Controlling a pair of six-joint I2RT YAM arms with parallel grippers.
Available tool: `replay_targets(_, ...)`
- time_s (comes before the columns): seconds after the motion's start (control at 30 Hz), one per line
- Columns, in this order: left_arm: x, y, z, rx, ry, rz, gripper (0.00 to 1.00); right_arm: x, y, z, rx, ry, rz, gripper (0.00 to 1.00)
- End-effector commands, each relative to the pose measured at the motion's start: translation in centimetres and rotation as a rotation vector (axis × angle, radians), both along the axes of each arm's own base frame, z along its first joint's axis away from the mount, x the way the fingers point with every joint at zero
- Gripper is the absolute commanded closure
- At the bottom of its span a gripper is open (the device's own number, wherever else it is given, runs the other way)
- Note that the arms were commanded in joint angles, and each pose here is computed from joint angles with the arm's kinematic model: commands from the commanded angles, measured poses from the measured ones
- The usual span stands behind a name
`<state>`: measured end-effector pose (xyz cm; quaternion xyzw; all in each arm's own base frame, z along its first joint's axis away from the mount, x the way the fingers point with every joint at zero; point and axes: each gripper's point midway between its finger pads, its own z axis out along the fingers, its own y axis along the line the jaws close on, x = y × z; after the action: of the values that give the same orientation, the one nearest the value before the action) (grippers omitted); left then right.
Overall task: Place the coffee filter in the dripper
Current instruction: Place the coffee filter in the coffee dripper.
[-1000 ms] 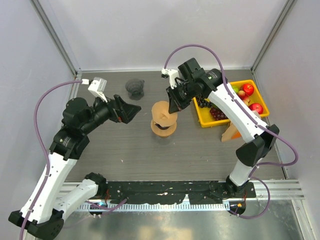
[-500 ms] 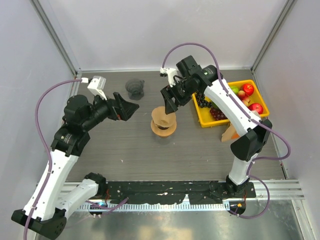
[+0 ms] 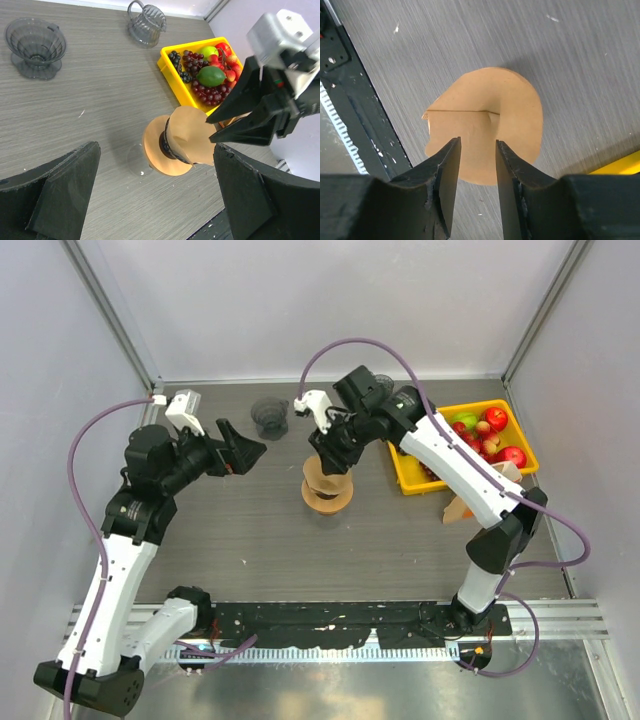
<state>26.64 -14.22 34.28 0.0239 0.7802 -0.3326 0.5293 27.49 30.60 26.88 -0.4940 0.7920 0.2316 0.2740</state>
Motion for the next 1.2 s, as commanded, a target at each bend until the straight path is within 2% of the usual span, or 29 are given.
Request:
replay_targets(0.0, -0.2, 0.1, 1.5, -0.017, -0.032, -0.007, 0.01, 0.3, 0.5, -1.6, -0.04, -0.059, 0.031, 0.61)
replay_targets(0.63, -0.2, 1.3, 0.5, -0.01, -0.016, 0.039, 0.01, 1.7, 1.1, -8.6, -0.187, -0.114, 0.017, 0.64)
replay_targets(1.17, -0.1, 1.6, -0.4, -0.014, 0.003, 0.052, 0.01, 2.1, 0.7, -10.9, -0.282, -0.159, 0.018, 0.65)
